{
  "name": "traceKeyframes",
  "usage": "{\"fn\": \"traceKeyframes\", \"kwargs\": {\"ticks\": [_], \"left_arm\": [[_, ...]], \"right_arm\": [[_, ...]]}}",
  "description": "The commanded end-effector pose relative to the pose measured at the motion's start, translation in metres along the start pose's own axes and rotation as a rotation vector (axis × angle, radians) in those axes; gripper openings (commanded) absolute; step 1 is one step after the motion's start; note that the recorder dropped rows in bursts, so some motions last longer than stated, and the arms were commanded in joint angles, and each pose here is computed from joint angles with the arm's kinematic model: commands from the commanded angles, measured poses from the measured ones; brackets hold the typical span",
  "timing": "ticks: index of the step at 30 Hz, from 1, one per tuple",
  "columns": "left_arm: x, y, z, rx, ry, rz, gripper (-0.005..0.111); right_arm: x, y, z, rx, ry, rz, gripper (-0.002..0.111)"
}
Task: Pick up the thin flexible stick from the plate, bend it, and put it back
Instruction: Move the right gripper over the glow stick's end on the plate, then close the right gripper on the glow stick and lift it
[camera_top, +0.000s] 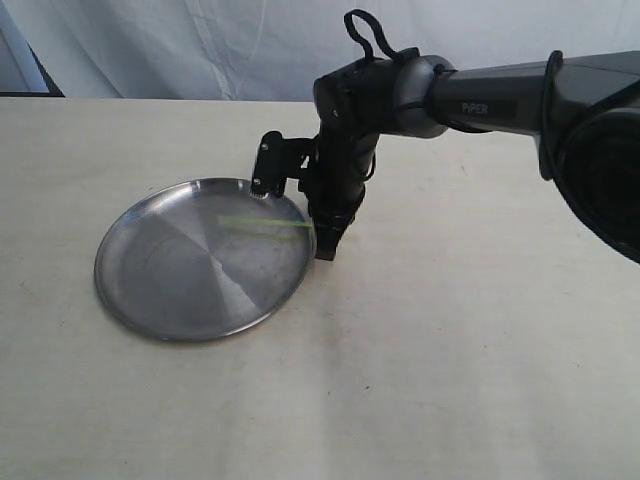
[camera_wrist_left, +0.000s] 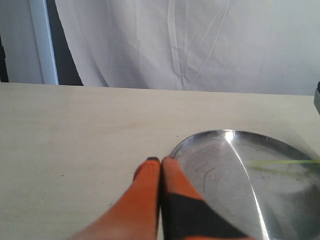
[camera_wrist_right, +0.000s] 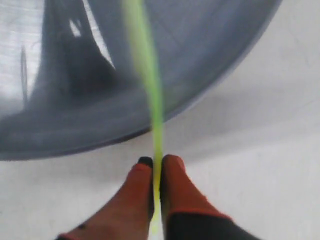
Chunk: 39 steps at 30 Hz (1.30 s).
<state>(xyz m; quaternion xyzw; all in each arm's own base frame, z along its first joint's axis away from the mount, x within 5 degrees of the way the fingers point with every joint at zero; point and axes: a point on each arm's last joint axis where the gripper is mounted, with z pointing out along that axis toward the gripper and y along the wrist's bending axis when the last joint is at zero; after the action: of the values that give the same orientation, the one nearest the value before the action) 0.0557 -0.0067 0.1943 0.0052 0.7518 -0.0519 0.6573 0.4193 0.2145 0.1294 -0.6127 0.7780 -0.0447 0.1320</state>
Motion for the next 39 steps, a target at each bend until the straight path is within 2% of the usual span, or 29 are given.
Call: {"fn": "traceKeyframes", "kwargs": {"ticks": [1,9,20,25,30,37,38,39], "left_arm": [[0.000,0.000,0.000,-0.005,-0.016,0.004,0.000],[0.000,0.000,0.000,-0.005,-0.016,0.004,0.000],[0.000,0.000,0.000,-0.005,-0.015,0.006,0.000],[0.000,0.000,0.000,-0.005,-0.015,0.009,0.000],[0.000,0.001,0.000,-0.006,-0.015,0.011,0.000],[-0.001,0.001,0.000,-0.008,-0.025,0.011,0.000],[-0.003,0.000,0.000,0.003,-0.040,-0.083,0.000],[-0.003,-0.002,0.000,0.026,-0.044,-0.244,0.000]], "right_arm": [[0.000,-0.001,-0.001,0.004,-0.002,0.022,0.000],[0.002,0.000,-0.009,-0.019,0.021,0.024,0.000],[-0.003,-0.002,-0.046,-0.007,-0.047,0.140,0.000],[-0.008,0.005,-0.063,-0.106,-0.106,0.288,-0.001],[-0.013,0.017,-0.079,-0.245,-0.157,0.362,-0.001],[-0.010,0.038,-0.106,-0.342,-0.261,0.349,-0.001],[-0.008,0.042,-0.111,-0.355,-0.275,0.358,-0.001],[-0.007,0.045,-0.112,-0.365,-0.282,0.367,-0.001]]}}
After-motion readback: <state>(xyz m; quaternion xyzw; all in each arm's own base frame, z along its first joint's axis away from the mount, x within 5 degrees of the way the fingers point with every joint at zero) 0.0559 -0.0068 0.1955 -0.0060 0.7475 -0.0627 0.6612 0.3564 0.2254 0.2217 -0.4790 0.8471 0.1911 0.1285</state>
